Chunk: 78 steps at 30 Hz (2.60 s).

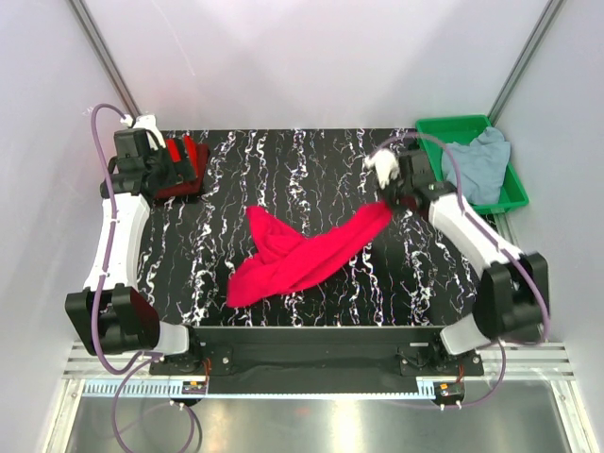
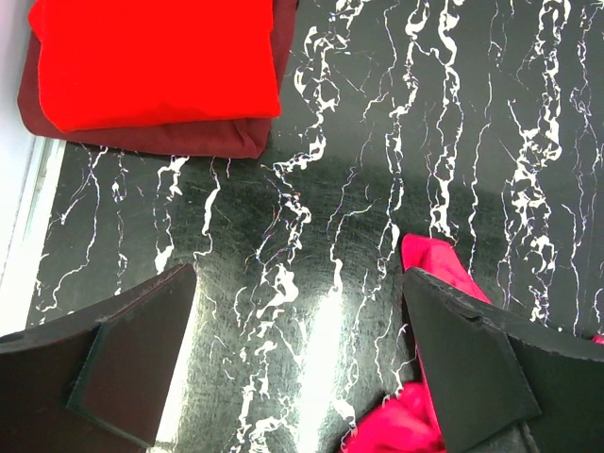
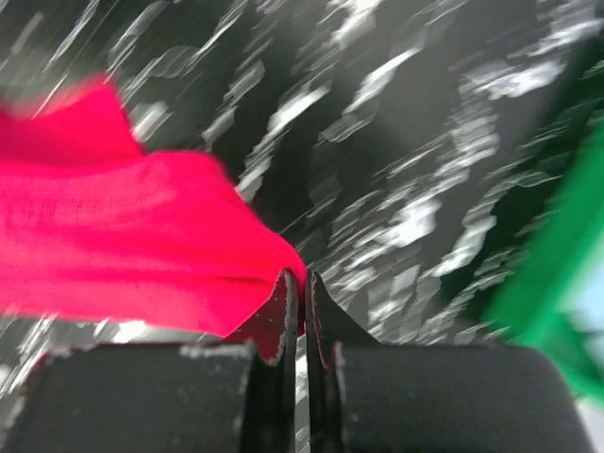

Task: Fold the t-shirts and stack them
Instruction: Flatten the tshirt out

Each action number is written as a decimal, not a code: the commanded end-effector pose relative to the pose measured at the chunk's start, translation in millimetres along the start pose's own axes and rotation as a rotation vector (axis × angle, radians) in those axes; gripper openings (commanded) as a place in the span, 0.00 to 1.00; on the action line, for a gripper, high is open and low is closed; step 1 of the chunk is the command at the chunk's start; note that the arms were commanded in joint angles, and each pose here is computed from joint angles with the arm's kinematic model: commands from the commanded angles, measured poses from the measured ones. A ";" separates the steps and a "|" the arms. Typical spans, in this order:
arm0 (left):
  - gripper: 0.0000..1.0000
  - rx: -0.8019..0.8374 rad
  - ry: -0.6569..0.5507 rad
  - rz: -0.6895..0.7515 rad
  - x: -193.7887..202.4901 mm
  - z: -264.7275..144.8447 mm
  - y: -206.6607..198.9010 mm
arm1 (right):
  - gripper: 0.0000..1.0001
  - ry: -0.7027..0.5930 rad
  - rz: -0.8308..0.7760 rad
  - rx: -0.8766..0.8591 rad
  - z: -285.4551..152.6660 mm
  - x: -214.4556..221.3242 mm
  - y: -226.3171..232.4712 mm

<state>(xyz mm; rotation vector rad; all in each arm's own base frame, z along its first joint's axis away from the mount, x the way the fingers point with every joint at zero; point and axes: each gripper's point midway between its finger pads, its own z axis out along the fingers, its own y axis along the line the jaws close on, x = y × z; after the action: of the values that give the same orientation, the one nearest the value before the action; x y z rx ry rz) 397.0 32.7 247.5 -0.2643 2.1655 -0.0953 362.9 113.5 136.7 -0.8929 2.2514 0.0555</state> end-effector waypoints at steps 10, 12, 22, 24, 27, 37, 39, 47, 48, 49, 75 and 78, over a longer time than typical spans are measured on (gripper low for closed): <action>0.99 -0.083 -0.106 -0.020 -17.5 -22.2 21.4 | 0.00 -0.352 0.015 -0.077 6.0 -259.6 -13.7; 0.99 -0.079 -0.108 -0.045 -15.9 -25.2 27.4 | 0.00 -0.410 -0.010 -0.183 -7.3 -293.4 32.8; 0.99 -0.080 -0.105 -0.058 -12.2 -27.8 33.4 | 0.00 -0.383 -0.094 -0.375 -47.8 -276.8 112.5; 0.99 -0.092 -0.110 -0.066 -13.7 -27.7 36.1 | 0.00 -0.445 -0.097 -0.452 -79.6 -286.8 126.8; 0.99 -0.099 -0.108 -0.083 -12.0 -24.5 39.3 | 0.00 -0.613 -0.196 -0.521 -154.7 -315.4 160.7; 0.99 -0.099 -0.108 -0.088 -13.2 -24.1 41.1 | 0.00 -1.091 -0.269 -0.595 -325.4 -376.4 211.8; 0.99 -0.100 -0.110 -0.088 -13.3 -24.3 41.3 | 0.00 -1.145 -0.231 -0.584 -343.1 -383.4 205.8; 0.99 -0.095 -0.100 -0.091 -9.3 -23.3 41.0 | 0.00 -0.977 -0.181 -0.291 -260.9 -367.0 122.1; 0.99 -0.088 -0.096 -0.092 -8.6 -22.2 39.8 | 0.00 -0.865 -0.161 -0.294 -219.9 -344.4 116.6; 0.99 -0.082 -0.094 -0.092 -8.1 -22.2 38.8 | 0.00 -0.806 -0.137 -0.251 -193.6 -330.6 93.7; 0.99 0.049 -0.016 -0.061 21.5 -17.0 19.4 | 0.54 0.076 0.353 0.017 80.3 -0.4 -69.3; 0.99 0.054 -0.020 -0.052 19.7 -20.0 18.2 | 0.82 0.003 0.347 -0.063 67.7 -29.9 -61.9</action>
<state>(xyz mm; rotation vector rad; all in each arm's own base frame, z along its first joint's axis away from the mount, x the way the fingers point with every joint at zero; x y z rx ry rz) 363.3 48.0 215.4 -0.3472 2.2141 -0.1634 440.6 82.4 79.3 -0.5056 2.4988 0.1867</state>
